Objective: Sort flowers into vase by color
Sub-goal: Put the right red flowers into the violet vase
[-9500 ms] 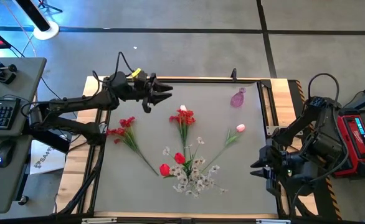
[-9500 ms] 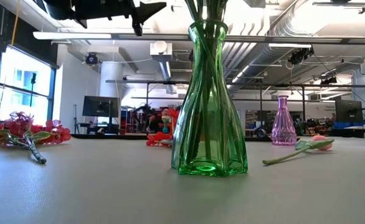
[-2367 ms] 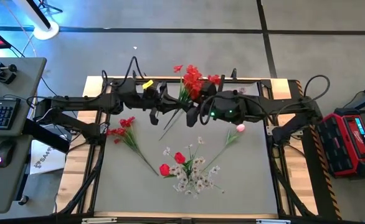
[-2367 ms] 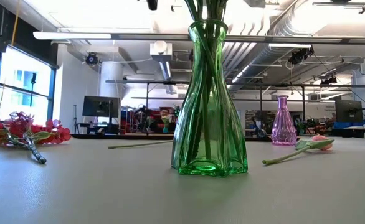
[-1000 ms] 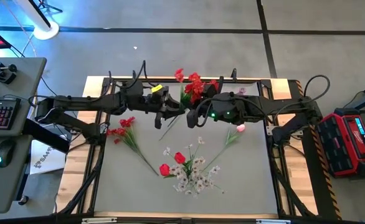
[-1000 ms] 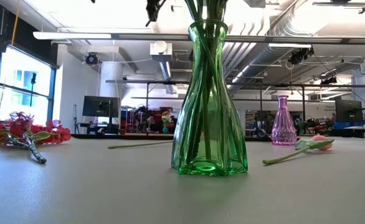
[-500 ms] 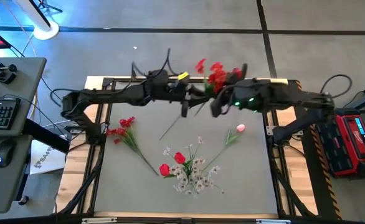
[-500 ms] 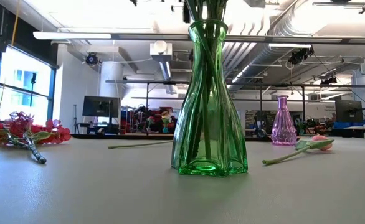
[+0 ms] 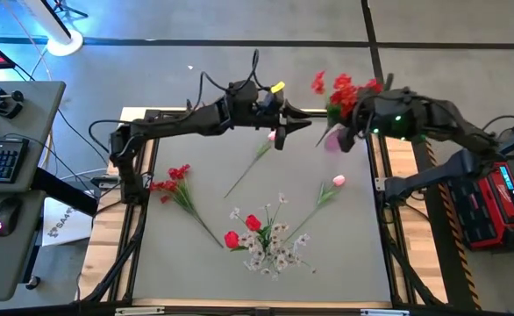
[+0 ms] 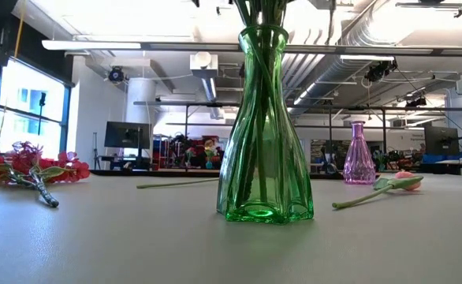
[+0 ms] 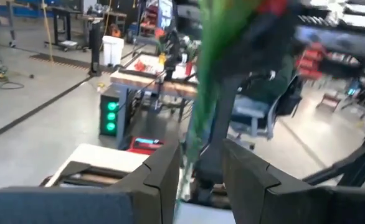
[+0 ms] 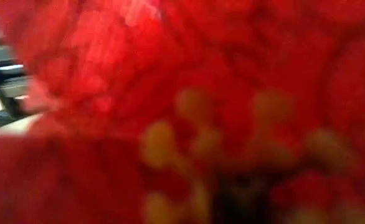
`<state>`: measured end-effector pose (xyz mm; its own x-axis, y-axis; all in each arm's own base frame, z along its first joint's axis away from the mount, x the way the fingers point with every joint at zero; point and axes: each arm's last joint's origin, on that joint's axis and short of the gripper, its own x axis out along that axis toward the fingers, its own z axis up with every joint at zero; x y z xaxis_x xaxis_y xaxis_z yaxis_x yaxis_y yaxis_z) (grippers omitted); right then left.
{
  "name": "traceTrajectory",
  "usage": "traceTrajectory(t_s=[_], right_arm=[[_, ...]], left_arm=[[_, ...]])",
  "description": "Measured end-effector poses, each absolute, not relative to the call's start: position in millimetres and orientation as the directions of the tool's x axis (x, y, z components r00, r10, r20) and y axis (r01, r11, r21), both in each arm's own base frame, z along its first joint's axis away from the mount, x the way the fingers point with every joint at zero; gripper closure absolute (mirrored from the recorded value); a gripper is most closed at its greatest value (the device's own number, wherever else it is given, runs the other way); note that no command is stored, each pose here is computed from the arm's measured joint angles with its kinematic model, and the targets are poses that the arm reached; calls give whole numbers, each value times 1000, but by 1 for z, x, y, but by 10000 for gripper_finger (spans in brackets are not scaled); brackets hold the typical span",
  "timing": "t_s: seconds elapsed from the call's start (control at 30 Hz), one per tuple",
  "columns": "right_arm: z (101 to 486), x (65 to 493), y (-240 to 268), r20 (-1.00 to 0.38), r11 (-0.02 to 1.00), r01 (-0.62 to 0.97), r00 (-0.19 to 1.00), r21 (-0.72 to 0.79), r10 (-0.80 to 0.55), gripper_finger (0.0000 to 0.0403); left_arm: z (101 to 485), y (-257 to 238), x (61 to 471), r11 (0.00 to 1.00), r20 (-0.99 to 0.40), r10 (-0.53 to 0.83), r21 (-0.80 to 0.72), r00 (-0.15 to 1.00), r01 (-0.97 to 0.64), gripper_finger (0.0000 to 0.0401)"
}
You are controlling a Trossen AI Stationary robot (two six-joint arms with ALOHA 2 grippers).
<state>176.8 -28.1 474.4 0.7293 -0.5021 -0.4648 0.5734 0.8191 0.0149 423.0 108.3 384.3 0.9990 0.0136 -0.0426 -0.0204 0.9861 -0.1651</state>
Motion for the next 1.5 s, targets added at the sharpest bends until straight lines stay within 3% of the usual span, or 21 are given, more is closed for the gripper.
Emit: traceTrajectory(t_s=[0.3,0.57,1.0,1.5], right_arm=[[485,144,-44,-418,780,625,711,7,-566,403],[467,149,-67,-427,627,779,572,14,-701,403],[457,144,-72,-424,571,820,530,37,-734,403],[452,138,-74,-424,431,902,383,-21,-821,403]], left_arm=[[422,105,386,997,-34,29,-73,999,-31,299],[448,98,359,996,9,85,-12,996,-85,299],[445,99,361,996,-17,85,-18,996,-85,299],[445,98,361,996,-13,84,-17,996,-84,299]])
